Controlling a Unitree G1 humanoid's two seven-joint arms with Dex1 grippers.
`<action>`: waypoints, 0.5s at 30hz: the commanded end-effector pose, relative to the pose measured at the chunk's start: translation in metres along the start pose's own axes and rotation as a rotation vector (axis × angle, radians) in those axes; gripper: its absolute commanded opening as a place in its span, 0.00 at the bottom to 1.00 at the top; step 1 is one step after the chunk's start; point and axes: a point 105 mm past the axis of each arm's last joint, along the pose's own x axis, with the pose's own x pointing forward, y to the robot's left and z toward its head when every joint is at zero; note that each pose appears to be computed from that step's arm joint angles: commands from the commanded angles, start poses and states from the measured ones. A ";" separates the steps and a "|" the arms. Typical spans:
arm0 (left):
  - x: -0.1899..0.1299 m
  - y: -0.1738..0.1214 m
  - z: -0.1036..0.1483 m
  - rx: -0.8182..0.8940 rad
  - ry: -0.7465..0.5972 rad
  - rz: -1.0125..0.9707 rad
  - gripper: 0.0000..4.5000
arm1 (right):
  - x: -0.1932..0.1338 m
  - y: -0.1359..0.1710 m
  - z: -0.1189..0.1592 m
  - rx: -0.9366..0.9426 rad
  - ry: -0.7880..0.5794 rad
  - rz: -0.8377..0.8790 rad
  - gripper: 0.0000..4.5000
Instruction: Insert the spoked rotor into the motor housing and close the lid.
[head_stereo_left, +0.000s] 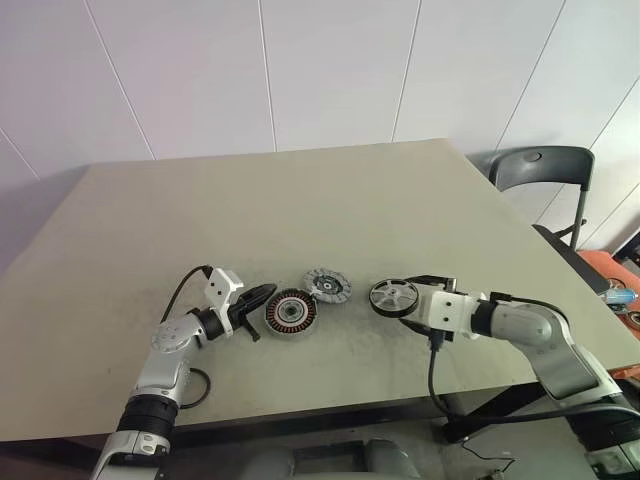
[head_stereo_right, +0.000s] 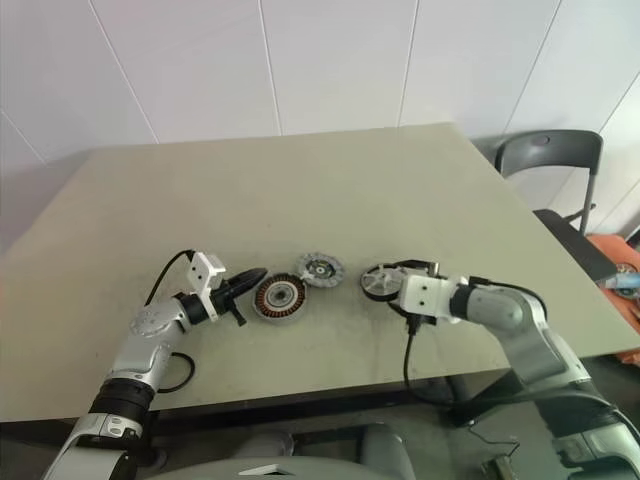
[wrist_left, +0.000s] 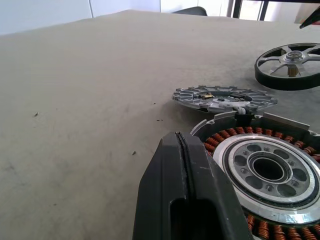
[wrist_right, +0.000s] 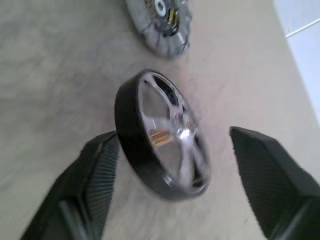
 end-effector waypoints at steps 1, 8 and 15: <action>0.004 0.002 0.016 0.041 -0.036 0.002 0.00 | -0.001 -0.012 0.000 -0.008 0.000 -0.046 0.58; 0.003 0.006 0.016 0.049 -0.027 0.013 0.00 | -0.002 -0.020 -0.003 -0.012 0.011 -0.074 0.09; 0.001 0.009 0.015 0.056 -0.030 0.028 0.00 | 0.000 -0.038 0.021 0.028 -0.097 -0.166 0.09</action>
